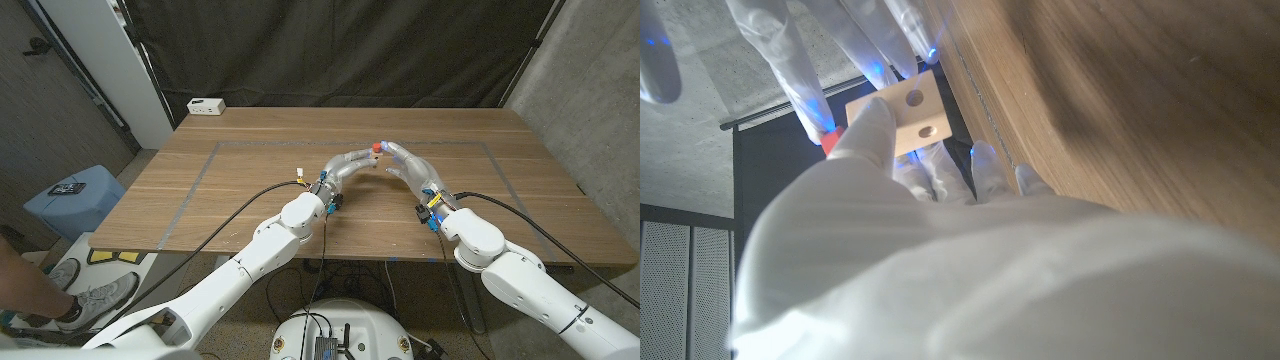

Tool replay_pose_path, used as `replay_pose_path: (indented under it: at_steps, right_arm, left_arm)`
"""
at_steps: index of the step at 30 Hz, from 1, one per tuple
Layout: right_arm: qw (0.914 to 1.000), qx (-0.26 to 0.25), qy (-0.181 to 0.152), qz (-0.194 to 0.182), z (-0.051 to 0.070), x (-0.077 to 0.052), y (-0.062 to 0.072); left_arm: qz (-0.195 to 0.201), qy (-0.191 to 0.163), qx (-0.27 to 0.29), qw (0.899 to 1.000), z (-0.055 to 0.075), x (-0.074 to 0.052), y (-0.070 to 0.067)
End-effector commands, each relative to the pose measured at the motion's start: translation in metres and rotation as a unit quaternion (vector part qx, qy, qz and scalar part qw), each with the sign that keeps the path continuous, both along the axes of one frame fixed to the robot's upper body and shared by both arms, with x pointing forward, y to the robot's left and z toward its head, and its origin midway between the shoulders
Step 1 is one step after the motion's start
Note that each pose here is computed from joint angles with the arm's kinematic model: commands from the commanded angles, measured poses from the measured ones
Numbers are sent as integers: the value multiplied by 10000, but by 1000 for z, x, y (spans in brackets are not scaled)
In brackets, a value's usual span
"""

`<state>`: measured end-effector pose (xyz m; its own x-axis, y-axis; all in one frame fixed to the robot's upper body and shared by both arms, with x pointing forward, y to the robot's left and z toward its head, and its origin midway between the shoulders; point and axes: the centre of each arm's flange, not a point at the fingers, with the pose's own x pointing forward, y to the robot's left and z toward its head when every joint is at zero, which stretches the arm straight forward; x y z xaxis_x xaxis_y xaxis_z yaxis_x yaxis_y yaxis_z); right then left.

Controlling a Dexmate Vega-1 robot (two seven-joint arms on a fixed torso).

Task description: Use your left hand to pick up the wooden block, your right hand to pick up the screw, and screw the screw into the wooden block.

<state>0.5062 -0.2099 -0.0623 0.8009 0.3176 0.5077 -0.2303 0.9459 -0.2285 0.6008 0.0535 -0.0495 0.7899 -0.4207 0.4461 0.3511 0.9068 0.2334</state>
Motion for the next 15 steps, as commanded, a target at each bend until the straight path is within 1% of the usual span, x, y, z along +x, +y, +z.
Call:
replay_pose_path:
  at_steps: [1, 15]
  right_arm:
    - [10000, 21, -27, 47, -2, -4, 4]
    - [9999, 4, -65, 107, -2, -5, 9]
  left_arm:
    - [-2, 4, 14, 10000, 1, 1, -2]
    - [23, 8, -19, 10000, 0, 2, 0]
